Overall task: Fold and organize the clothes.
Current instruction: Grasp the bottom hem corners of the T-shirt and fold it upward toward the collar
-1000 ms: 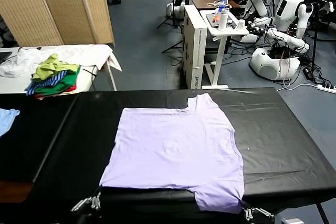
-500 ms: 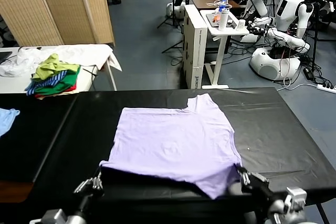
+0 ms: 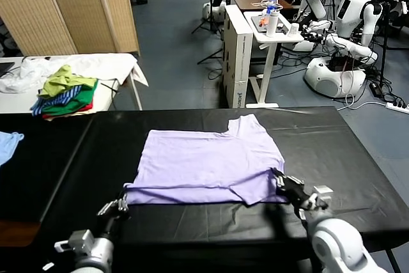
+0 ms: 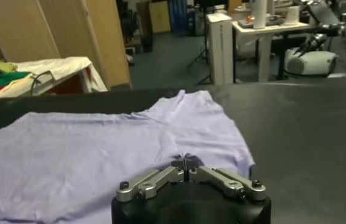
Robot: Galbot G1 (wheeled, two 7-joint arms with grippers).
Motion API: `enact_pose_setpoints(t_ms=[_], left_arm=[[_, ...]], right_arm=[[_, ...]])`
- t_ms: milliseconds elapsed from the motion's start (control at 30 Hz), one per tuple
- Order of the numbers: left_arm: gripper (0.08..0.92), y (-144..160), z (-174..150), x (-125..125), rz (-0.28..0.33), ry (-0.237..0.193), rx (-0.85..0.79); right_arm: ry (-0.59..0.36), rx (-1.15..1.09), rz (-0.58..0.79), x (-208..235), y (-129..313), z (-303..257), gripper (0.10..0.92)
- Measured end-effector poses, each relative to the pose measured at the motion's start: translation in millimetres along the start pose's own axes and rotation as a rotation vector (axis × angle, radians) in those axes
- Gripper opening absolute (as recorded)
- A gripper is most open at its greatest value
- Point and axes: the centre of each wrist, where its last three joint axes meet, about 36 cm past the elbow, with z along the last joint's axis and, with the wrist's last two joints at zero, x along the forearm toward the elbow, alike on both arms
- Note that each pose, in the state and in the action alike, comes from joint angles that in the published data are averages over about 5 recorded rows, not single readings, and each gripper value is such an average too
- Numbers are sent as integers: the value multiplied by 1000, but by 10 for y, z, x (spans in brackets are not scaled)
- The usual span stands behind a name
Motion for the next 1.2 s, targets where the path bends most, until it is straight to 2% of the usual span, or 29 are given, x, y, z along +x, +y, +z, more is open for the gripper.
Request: enact_pose_setpoints(t_ms=[333,400,467,567,733,833,933,1033,1200], left_arm=[[146,25,56,-97,-10,13,4],[146,17,53,-108,-9,13,6],[158,6,46,-113,-7,10,9],[265,-11,26,-104,-7,3,13],[547,-23,-25,-39,-11,-6,11],[737,-25,-54,21,-14,-7,11],[867,-35,-57,94,-12,-1,13],[902,-40,-25,154,-11,15,15],[907,-31,9,189,-16,32,16]], right_arm=[[10,-8,21,-18,-57,-1,144],[21,-7,10,1,-66,-13,186],[30,-3,-6,36,-73,-33,283],[33,8,-25,127,-81,-74,482],[32,32,-34,372,-98,-124,789],[35,39,-35,541,-133,-124,886],[44,43,-28,695,-209,-91,904],[60,45,-12,808,-283,-33,906],[86,41,5,926,-327,54,873]])
